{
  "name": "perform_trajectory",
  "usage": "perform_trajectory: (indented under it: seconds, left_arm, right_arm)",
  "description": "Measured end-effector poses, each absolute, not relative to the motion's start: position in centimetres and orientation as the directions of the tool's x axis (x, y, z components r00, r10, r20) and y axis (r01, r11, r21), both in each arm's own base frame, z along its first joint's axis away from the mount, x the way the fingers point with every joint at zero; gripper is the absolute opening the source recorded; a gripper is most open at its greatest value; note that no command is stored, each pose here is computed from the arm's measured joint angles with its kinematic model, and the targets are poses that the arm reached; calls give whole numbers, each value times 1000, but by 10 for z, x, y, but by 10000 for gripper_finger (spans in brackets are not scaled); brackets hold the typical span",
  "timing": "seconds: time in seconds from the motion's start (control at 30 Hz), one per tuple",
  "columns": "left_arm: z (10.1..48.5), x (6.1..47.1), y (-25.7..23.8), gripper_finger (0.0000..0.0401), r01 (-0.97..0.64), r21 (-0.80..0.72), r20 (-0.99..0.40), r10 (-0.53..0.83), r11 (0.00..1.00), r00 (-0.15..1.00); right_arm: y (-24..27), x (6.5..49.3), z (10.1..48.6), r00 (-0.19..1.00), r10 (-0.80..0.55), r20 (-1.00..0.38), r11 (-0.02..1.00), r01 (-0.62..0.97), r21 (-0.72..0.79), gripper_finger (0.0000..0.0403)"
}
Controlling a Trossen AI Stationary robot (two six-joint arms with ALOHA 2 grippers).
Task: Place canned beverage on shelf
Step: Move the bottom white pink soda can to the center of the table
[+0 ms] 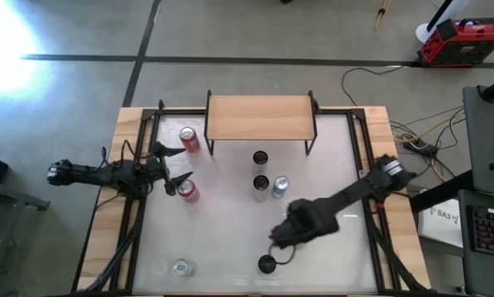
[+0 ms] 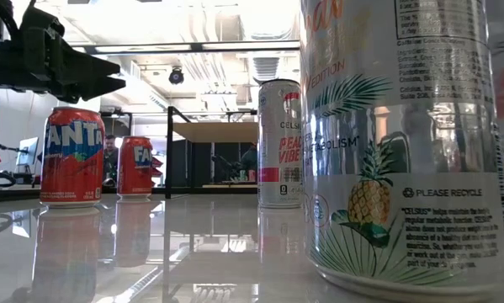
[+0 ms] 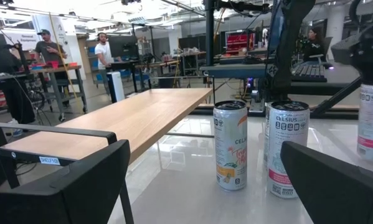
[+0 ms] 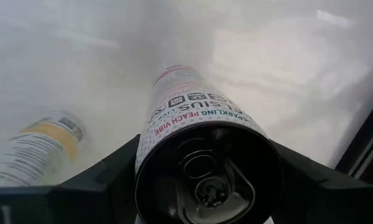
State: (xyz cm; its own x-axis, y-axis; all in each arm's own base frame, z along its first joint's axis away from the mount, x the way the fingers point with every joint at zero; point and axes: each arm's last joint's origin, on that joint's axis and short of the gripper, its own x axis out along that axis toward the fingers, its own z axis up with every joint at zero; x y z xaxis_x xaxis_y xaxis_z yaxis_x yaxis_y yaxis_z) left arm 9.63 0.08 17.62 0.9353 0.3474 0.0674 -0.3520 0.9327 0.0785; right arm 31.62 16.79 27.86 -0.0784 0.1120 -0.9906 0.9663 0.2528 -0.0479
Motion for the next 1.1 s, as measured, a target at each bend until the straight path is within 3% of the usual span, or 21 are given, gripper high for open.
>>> perform_trajectory:
  seconds: [0.13, 0.4, 0.67, 1.1]
  left_arm:
    - [176, 96, 1, 400, -352, 78, 67, 348, 933, 935]
    - [176, 96, 1, 400, -352, 78, 68, 348, 933, 935]
    - [176, 96, 1, 400, -352, 78, 68, 347, 933, 935]
    - [176, 96, 1, 400, -352, 78, 68, 348, 933, 935]
  right_arm:
    - [162, 346, 285, -59, 40, -997, 348, 937, -42, 243]
    - [149, 390, 302, 102, -58, -993, 463, 884, 64, 243]
    - [137, 404, 292, 87, -73, -994, 647, 762, 20, 243]
    - [114, 409, 295, 95, -86, -992, 852, 524, -24, 243]
